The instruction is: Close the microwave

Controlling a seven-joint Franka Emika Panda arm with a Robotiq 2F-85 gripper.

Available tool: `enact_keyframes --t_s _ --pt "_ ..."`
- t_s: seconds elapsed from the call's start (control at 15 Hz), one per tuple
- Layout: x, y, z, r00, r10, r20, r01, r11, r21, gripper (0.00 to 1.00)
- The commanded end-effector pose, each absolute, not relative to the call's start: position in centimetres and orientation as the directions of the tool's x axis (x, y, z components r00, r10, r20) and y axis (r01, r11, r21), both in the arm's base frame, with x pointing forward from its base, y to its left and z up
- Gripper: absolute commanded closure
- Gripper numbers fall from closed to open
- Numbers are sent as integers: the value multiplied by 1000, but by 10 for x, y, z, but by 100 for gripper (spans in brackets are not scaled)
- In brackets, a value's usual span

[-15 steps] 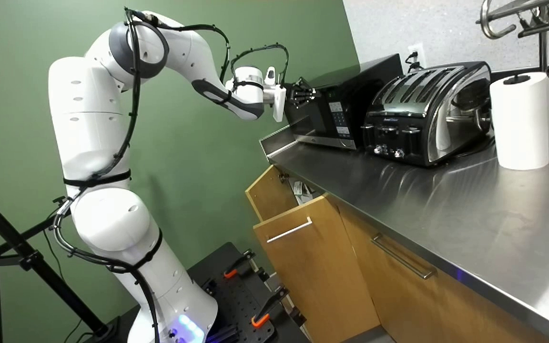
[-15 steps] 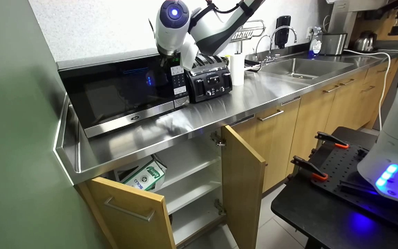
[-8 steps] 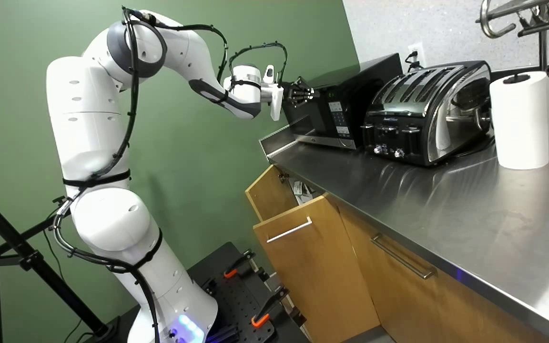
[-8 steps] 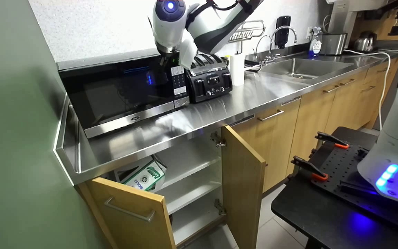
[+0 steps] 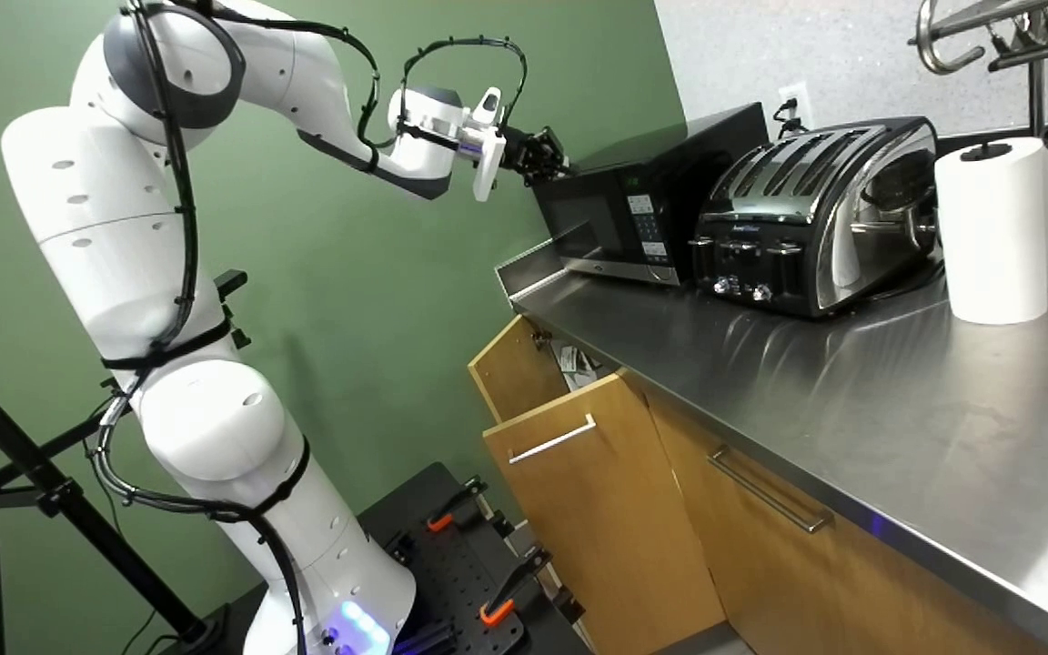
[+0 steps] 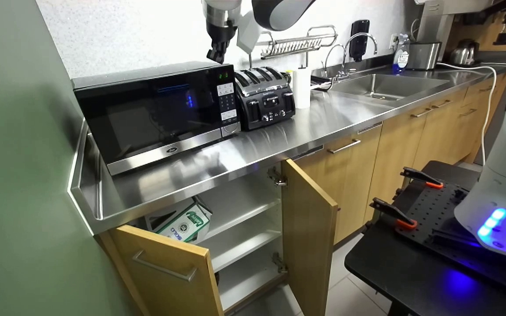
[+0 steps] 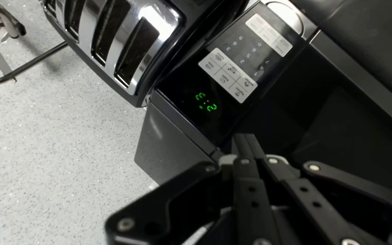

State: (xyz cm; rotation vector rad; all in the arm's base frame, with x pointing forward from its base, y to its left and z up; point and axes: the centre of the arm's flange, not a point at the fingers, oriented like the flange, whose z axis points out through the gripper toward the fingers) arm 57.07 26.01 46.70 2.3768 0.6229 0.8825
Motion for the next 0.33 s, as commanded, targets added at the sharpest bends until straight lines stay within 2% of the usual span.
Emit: enact_keyframes --t_s 0.0,0.27 --pt "541 237 489 709 572 412 303 -775 555 100" --pt "531 229 494 733 565 377 346 -788 509 100"
